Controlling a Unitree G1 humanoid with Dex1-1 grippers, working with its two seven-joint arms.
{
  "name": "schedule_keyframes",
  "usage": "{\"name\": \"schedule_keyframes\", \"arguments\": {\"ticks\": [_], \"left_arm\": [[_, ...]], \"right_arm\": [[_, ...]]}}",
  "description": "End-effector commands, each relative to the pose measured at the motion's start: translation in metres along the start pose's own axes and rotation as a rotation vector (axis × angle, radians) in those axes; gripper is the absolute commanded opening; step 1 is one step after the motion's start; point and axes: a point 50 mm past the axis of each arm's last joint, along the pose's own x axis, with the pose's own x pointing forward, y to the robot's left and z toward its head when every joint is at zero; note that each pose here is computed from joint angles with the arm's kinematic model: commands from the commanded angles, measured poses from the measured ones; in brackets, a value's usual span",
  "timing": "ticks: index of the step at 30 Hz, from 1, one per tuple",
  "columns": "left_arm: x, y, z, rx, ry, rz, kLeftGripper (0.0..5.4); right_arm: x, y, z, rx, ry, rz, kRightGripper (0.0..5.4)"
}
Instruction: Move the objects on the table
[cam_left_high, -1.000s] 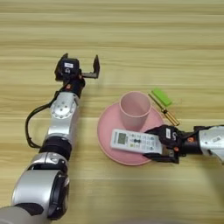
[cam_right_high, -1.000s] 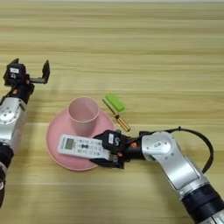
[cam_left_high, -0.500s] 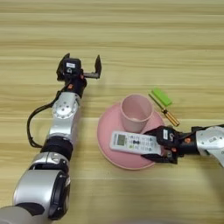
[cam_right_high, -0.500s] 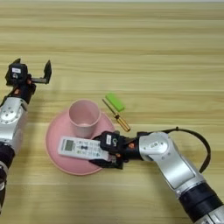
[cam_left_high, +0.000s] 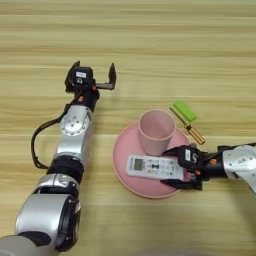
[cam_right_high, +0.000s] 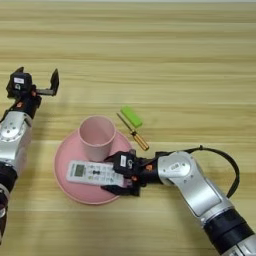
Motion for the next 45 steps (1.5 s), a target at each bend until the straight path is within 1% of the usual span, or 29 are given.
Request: {"name": "schedule_keyframes", "arguments": {"ticks": [1,7,8,12,13,25,31,41,45], "left_arm": [[0.003,-0.003,0.004,0.007,-0.017,-0.01,5.4],[0.003,-0.003,0.004,0.008,-0.017,-0.011,5.4],[0.003,-0.003,0.004,0.008,-0.017,-0.011,5.4],[0.003,-0.003,0.004,0.009,-0.017,-0.011,5.4],[0.003,-0.003,0.004,0.009,-0.017,-0.011,5.4],[0.003,-0.004,0.004,0.009,-0.017,-0.01,5.4],[0.004,-0.004,0.003,0.01,-0.016,-0.01,5.4],[0.004,-0.004,0.003,0.011,-0.012,-0.009,5.4],[0.004,-0.003,0.003,0.011,-0.011,-0.007,5.4]], "right_arm": [[-0.003,-0.003,0.002,-0.011,0.002,-0.016,4.16],[-0.006,-0.003,0.006,-0.015,-0.015,-0.017,4.7],[-0.007,-0.003,0.006,-0.016,-0.016,-0.018,4.9],[-0.01,-0.005,0.008,-0.02,-0.022,-0.032,5.35],[-0.01,-0.005,0.008,-0.021,-0.022,-0.033,5.38],[-0.022,-0.004,0.002,-0.005,-0.007,-0.064,5.38],[-0.034,-0.007,0.001,-0.003,-0.008,-0.099,5.38],[-0.057,-0.026,0.009,-0.011,-0.05,-0.218,5.38],[-0.066,-0.038,0.011,-0.008,-0.053,-0.298,5.38]]}}
